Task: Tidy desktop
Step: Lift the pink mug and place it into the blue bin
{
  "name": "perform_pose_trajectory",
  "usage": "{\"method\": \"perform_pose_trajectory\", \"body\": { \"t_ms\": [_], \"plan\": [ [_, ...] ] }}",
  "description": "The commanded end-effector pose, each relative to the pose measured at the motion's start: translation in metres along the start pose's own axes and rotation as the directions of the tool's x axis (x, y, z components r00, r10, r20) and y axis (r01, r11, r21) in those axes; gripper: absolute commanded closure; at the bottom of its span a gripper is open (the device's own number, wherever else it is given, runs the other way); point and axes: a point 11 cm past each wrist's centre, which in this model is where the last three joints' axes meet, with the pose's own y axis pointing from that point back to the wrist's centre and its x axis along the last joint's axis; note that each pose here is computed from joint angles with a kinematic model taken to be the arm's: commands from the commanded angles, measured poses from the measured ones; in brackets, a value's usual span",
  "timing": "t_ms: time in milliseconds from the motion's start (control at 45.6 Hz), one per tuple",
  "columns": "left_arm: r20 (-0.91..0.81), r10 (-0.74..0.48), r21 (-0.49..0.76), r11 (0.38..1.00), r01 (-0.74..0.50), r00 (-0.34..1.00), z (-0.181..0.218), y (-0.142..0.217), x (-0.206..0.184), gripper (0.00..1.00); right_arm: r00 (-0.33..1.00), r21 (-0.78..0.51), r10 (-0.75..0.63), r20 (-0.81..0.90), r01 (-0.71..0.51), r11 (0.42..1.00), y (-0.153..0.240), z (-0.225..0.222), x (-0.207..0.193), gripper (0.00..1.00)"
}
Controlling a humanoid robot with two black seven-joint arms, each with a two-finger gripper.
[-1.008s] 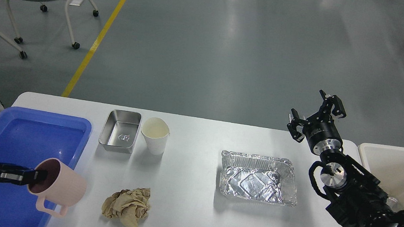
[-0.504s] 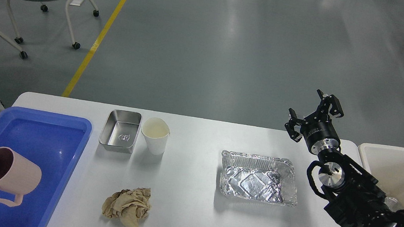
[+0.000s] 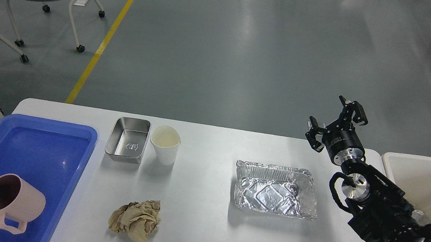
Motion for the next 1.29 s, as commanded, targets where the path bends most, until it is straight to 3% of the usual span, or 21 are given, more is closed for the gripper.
{"method": "perform_pose_trajectory", "body": {
  "t_ms": [0,920,1139,1271],
  "plan": [
    [-0.004,-0.008,0.009,1.0,0.008,1.0,-0.004,-0.002,-0.007,0.98,1.0,-0.002,-0.001,-0.004,0.001,1.0,0.0,0.0,0.0,0.0],
    [-0.012,-0.02,0.04,0.999,0.02,1.0,-0.011,-0.015,-0.025,0.88,1.0,-0.003,0.006,-0.007,-0.006,1.0,0.0,0.001,0.0,0.0],
    [-0.021,-0.009,0.039,0.999,0.01,1.0,-0.011,-0.014,-0.022,0.7,1.0,-0.002,0.005,-0.007,-0.005,1.0,-0.001,0.0,-0.001,0.0],
    [-0.024,0.014,0.038,0.999,-0.013,1.0,-0.011,-0.014,-0.019,0.52,1.0,-0.003,0.004,-0.004,-0.004,1.0,-0.001,0.001,-0.002,0.0]
  ]
}}
